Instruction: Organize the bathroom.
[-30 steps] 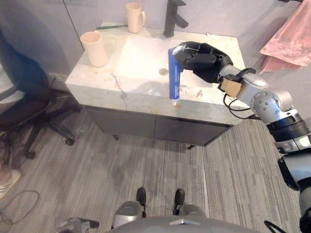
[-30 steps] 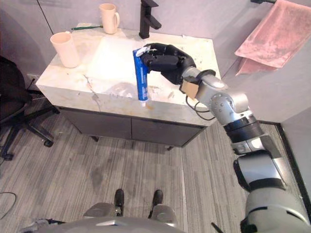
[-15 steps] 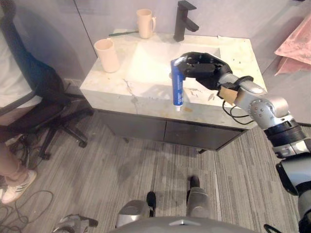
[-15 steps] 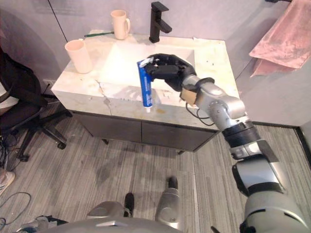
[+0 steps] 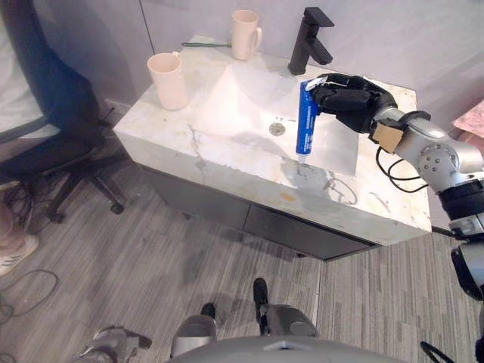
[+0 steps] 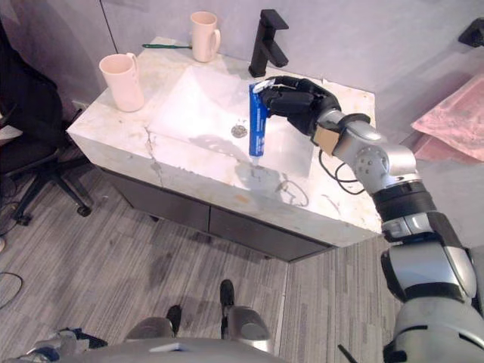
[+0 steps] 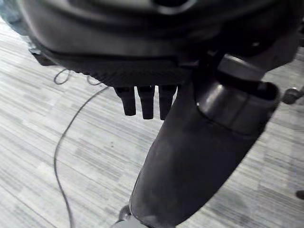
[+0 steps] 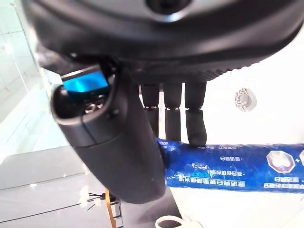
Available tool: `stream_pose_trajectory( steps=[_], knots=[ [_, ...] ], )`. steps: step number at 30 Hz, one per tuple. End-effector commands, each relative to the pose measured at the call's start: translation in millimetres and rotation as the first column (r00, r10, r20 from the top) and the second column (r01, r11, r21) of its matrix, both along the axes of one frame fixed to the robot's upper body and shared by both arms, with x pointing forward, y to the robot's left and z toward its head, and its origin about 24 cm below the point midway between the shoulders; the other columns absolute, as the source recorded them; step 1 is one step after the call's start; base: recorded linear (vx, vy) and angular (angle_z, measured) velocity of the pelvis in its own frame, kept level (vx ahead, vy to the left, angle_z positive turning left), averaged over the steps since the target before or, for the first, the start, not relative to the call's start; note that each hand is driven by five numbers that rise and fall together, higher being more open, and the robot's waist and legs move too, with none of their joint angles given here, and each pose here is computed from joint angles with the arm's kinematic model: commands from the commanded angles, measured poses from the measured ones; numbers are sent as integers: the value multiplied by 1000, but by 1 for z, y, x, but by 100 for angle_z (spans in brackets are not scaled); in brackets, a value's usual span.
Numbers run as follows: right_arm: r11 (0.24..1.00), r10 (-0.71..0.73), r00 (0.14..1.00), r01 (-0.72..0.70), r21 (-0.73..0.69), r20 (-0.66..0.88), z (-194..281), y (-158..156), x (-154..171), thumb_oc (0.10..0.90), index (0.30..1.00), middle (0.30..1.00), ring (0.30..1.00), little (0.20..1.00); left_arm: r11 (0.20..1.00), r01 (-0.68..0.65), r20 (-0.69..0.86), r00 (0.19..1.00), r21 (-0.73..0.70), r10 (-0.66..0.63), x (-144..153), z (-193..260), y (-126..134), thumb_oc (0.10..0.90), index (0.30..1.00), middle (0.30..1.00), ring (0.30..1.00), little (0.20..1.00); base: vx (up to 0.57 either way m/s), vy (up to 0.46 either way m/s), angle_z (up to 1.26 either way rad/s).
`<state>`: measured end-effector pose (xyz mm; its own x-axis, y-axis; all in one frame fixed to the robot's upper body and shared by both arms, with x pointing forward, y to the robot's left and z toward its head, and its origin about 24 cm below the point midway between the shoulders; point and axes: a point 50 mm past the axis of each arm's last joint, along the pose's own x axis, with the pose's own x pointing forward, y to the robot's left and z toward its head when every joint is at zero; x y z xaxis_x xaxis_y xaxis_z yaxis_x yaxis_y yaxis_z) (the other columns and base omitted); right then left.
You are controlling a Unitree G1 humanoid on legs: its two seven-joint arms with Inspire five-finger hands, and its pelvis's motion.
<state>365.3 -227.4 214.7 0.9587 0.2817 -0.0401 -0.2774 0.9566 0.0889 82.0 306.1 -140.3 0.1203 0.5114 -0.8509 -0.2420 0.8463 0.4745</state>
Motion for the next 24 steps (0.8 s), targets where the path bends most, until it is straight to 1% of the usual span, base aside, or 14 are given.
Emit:
stream_pose_trajectory(
  steps=[1, 3, 6, 8, 11, 12, 14, 15, 19, 22, 24],
  knots=[
    [991, 75, 918, -111, 72, 388, 103, 18, -12, 400, 300, 300, 300, 300, 983, 28, -103, 995, 181, -10, -24, 17, 42, 800, 900, 900, 900, 900, 61, -27, 6],
    [995, 51, 922, -80, 60, 383, 104, 13, -15, 400, 300, 300, 300, 300, 978, 53, -90, 995, 203, -36, -20, 18, 42, 800, 900, 900, 900, 900, 34, -17, 22],
    [999, 24, 923, -41, 36, 385, 111, 1, -14, 400, 300, 300, 300, 300, 970, 86, -53, 996, 228, -76, -10, 21, 44, 800, 900, 900, 900, 900, 7, 44, 77],
    [999, 11, 925, -22, 27, 380, 115, -7, -15, 400, 300, 300, 300, 300, 968, 118, -40, 993, 224, -111, 1, 23, 43, 800, 900, 900, 900, 900, 10, 113, 68],
    [1000, 8, 926, -9, 1, 378, 107, -10, -15, 400, 300, 300, 300, 300, 964, 158, -19, 987, 212, -158, 21, 23, 35, 800, 900, 900, 900, 900, 30, 201, 102],
    [1000, -19, 920, 20, 0, 392, 104, -14, -16, 400, 300, 300, 300, 300, 959, 195, 0, 980, 208, -200, 31, 23, 29, 800, 900, 900, 900, 900, -65, 274, 61],
    [999, -27, 917, 42, -30, 397, 97, -15, -19, 400, 300, 300, 300, 300, 949, 250, -6, 967, 191, -254, 43, 24, 25, 800, 900, 900, 900, 900, -15, 247, 79],
    [999, -27, 919, 41, -29, 394, 96, -15, -20, 400, 300, 300, 300, 300, 947, 256, -11, 966, 192, -259, 46, 25, 25, 800, 900, 900, 900, 900, 8, 158, 74],
    [999, -15, 919, 34, -40, 393, 96, -15, -19, 400, 300, 300, 300, 300, 954, 230, -3, 972, 193, -234, 44, 28, 31, 800, 900, 900, 900, 900, -14, 73, 31],
    [998, -23, 917, 42, -38, 399, 98, -17, -17, 400, 300, 300, 300, 300, 959, 210, -10, 977, 191, -212, 33, 24, 32, 800, 900, 900, 900, 900, 46, 54, 2],
    [998, -26, 917, 45, -38, 398, 99, -18, -17, 400, 300, 300, 300, 300, 960, 204, -15, 979, 190, -206, 31, 24, 33, 800, 900, 900, 900, 900, 0, 0, 0]
  ],
)
